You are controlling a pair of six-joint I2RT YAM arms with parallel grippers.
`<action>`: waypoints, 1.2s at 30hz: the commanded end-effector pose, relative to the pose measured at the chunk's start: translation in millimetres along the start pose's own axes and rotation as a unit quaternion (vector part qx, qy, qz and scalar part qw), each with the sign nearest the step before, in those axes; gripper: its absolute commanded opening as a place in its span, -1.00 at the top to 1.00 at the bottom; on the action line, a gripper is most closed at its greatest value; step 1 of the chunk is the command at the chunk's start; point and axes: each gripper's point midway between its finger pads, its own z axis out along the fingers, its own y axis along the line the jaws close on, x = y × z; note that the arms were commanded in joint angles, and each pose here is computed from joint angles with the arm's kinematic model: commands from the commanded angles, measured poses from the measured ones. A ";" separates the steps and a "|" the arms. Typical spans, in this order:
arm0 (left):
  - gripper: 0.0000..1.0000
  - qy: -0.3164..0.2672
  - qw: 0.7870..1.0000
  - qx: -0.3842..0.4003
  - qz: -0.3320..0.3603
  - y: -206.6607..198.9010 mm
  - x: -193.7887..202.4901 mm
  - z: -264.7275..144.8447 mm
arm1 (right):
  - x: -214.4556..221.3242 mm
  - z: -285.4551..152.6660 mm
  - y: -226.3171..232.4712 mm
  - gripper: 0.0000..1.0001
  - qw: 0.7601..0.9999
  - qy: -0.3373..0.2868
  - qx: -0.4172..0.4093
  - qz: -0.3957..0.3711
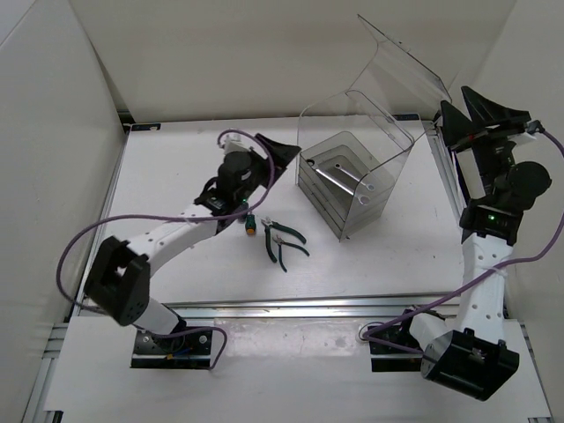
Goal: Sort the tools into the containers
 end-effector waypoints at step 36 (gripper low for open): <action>-0.98 0.001 0.998 -0.060 0.004 73.9 -79.3 -83.4 | -44.5 73.5 -30.5 0.97 0.903 0.069 0.195 -0.377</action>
